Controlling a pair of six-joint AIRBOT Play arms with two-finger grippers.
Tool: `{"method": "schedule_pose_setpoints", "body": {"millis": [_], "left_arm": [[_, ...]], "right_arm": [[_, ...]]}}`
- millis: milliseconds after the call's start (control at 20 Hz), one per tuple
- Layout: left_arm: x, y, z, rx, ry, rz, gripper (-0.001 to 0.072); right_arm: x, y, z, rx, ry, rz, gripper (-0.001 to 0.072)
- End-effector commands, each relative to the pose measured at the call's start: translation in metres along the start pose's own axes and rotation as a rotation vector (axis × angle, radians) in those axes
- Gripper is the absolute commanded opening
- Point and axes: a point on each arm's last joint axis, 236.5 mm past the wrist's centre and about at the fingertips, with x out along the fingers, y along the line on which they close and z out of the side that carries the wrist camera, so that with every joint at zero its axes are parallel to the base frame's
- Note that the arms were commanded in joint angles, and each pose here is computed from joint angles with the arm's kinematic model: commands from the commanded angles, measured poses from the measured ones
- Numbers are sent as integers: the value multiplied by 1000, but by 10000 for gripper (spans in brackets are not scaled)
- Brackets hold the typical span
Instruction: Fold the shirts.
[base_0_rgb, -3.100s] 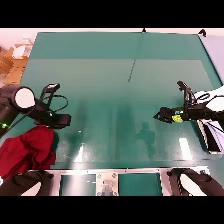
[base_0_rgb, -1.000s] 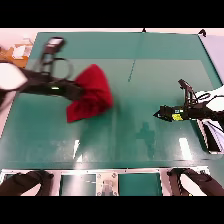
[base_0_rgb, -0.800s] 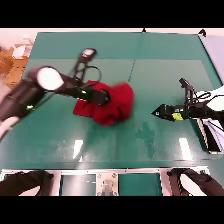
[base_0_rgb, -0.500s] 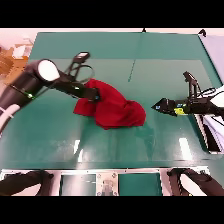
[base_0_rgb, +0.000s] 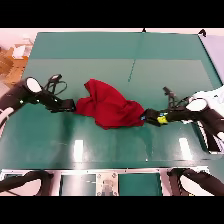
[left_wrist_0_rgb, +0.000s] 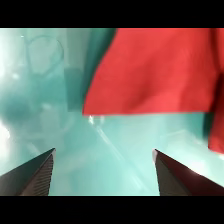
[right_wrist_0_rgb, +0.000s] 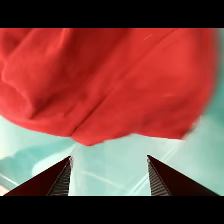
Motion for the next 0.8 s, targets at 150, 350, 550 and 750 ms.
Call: {"method": "schedule_pose_setpoints", "body": {"millis": [150,350,550,750], "left_arm": [[54,-33,26,-117,-93,-265,710],[59,-31,38,-151,-140,-265,662],[58,-31,42,-157,-154,-265,23],[26,-46,56,-77,-191,-279,21]], "right_arm": [[66,48,-11,21,-14,81,543],[77,49,0,47,-50,78,541],[77,48,7,29,-71,74,13],[36,78,31,-42,-98,160,11]]}}
